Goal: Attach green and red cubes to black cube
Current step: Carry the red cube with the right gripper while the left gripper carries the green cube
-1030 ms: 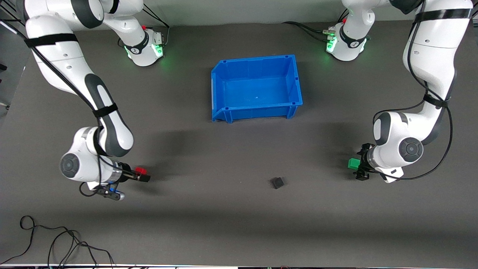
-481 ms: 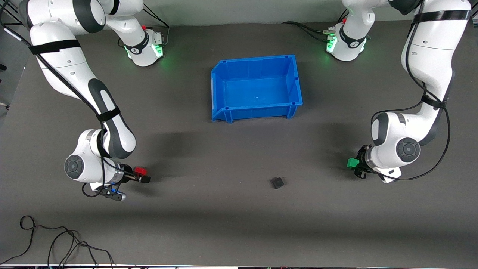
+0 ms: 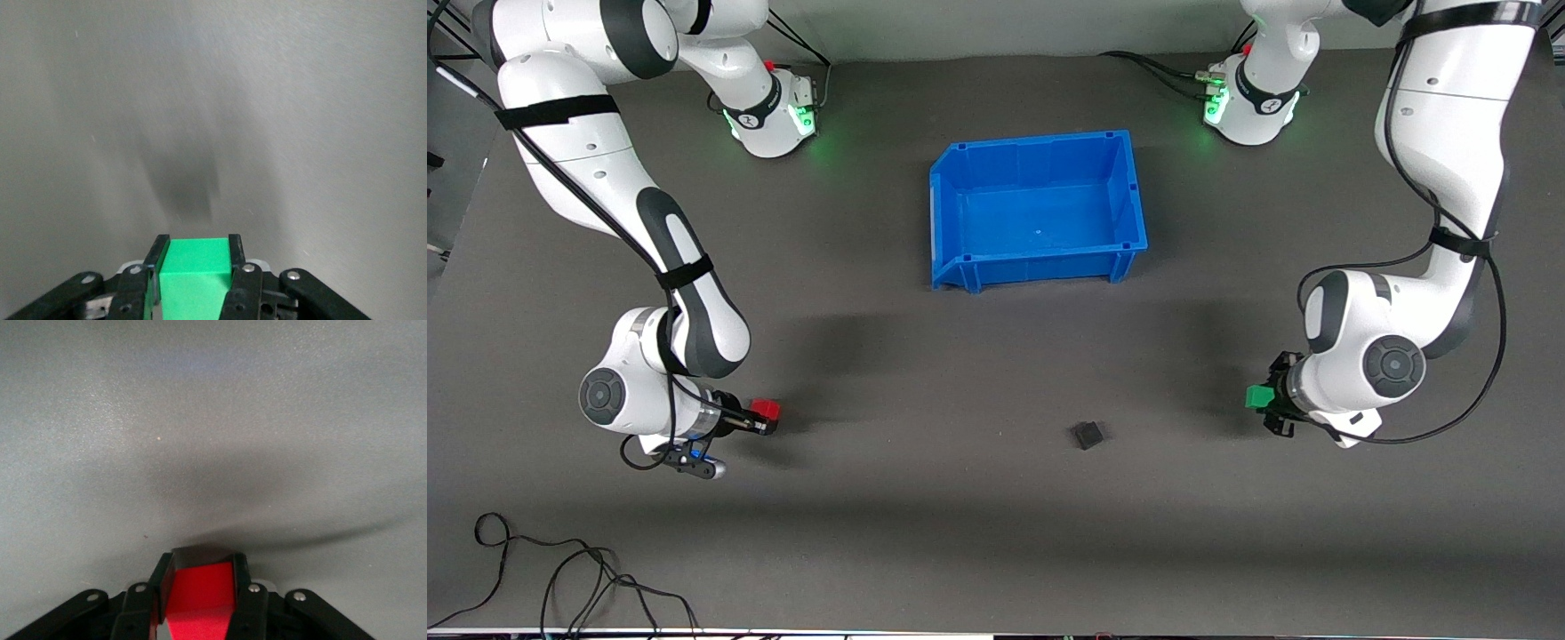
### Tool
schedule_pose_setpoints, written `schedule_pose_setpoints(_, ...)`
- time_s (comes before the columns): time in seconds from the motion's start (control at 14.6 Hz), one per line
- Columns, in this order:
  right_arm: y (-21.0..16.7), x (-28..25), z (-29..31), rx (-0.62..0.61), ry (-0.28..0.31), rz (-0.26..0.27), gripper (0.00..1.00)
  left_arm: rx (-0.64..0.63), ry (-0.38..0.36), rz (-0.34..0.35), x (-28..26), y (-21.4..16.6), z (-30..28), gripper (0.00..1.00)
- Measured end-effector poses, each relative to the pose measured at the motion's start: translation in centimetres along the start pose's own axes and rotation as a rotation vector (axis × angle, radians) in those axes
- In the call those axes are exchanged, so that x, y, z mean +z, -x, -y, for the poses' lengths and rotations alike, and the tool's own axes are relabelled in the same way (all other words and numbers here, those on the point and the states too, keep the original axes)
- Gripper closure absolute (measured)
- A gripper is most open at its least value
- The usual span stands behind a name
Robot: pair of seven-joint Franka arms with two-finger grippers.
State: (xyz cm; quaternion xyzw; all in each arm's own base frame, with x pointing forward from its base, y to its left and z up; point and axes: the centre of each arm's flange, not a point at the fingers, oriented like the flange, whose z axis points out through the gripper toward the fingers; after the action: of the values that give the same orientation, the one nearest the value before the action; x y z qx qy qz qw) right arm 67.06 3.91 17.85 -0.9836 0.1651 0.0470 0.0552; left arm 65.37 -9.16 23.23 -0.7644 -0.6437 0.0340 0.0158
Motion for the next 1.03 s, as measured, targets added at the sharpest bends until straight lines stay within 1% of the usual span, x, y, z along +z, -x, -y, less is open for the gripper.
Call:
schedule_pose_setpoints(0.07, 0.0, 0.0, 0.0, 0.038, -0.003, -0.001, 0.6, -0.028, 0.008, -0.001, -0.4, 1.1, -0.3, 0.6)
schedule_pose_setpoints(0.14, -0.1, -0.1, 0.0, 0.107, -0.012, -0.001, 0.6, -0.054, 0.016, -0.001, -0.7, 2.3, -0.6, 0.6)
schedule_pose_setpoints(0.27, -0.1, -0.4, 0.9, 0.291, -0.044, 0.001, 0.6, -0.124, 0.028, 0.002, -1.0, 4.7, -1.2, 0.6)
schedule_pose_setpoints(0.48, 0.8, -1.7, 6.2, 0.568, -0.124, 0.016, 0.6, -0.246, 0.036, 0.011, 0.1, 8.4, -2.8, 0.6)
schedule_pose_setpoints(0.62, 1.8, -2.6, 9.7, 0.713, -0.171, 0.036, 0.6, -0.314, 0.032, 0.026, 1.3, 9.8, -3.5, 0.6)
schedule_pose_setpoints(0.82, 3.1, -3.1, 14.1, 0.872, -0.247, 0.104, 0.6, -0.415, 0.011, 0.105, 1.7, 12.1, -4.1, 0.6)
schedule_pose_setpoints(0.89, 3.8, -3.1, 15.8, 0.912, -0.256, 0.119, 0.6, -0.44, 0.008, 0.122, 1.6, 13.6, -4.2, 0.6)
schedule_pose_setpoints(1.03, 5.6, -3.0, 19.8, 0.983, -0.263, 0.136, 0.6, -0.484, 0.01, 0.132, 1.6, 16.8, -4.3, 0.6)
